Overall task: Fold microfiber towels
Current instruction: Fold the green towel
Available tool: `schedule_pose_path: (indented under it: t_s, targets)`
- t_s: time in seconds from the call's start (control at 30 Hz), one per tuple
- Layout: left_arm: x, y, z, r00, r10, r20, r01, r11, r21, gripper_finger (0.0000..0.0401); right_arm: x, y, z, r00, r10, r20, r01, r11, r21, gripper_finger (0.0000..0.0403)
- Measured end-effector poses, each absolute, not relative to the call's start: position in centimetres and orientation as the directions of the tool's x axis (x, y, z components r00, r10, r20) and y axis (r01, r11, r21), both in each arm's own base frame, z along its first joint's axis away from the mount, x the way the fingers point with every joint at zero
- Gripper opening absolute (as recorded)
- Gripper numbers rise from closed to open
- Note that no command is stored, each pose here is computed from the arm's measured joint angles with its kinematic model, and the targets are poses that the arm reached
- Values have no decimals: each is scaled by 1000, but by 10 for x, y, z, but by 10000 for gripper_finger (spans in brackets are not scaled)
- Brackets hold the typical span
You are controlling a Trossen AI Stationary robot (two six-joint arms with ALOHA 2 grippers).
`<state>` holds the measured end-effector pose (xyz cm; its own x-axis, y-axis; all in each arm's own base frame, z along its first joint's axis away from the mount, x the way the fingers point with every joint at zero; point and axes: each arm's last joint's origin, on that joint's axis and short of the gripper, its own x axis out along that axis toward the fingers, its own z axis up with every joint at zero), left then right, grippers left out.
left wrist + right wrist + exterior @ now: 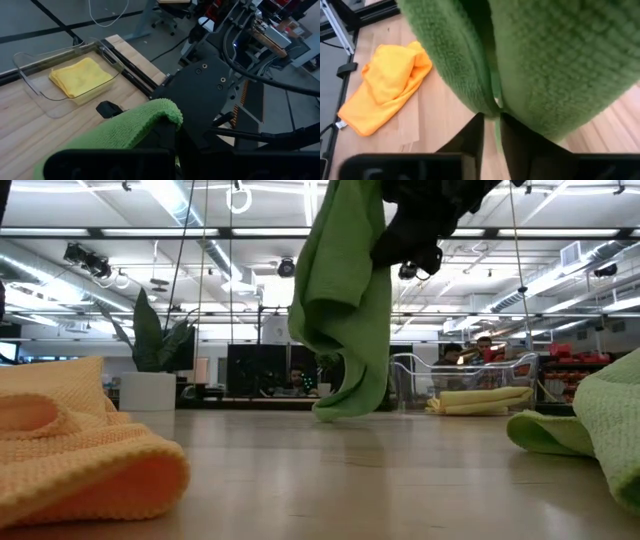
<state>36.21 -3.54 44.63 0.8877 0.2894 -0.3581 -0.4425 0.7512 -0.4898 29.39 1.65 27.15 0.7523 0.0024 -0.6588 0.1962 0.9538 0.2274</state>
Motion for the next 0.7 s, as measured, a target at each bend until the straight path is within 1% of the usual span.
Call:
schedule_pose_path:
  t_s: [0.1, 0.13, 0.3, 0.4, 0.47, 0.7]
  targets:
    - [362, -33, 446, 886, 295, -358, -447, 749, -489, 7, 294, 22, 272, 752, 15, -659, 186, 955, 233, 17]
    - [362, -32, 446, 885, 297, -357, -448, 748, -489, 7, 293, 23, 272, 753, 17, -658, 184, 954, 235, 9]
    - [363, -30, 447, 884, 303, -356, -452, 751, -482, 7, 293, 30, 272, 753, 8, -658, 187, 956, 225, 15]
    - [363, -30, 447, 884, 303, -356, -451, 751, -482, 7, 292, 31, 272, 753, 7, -658, 180, 960, 216, 5]
    - [363, -30, 447, 884, 303, -356, -451, 751, -482, 7, 292, 31, 272, 752, 7, -659, 186, 957, 222, 6]
    - [363, -22, 445, 872, 322, -368, -474, 742, -474, 7, 285, 52, 268, 715, 23, -698, 175, 962, 211, 2]
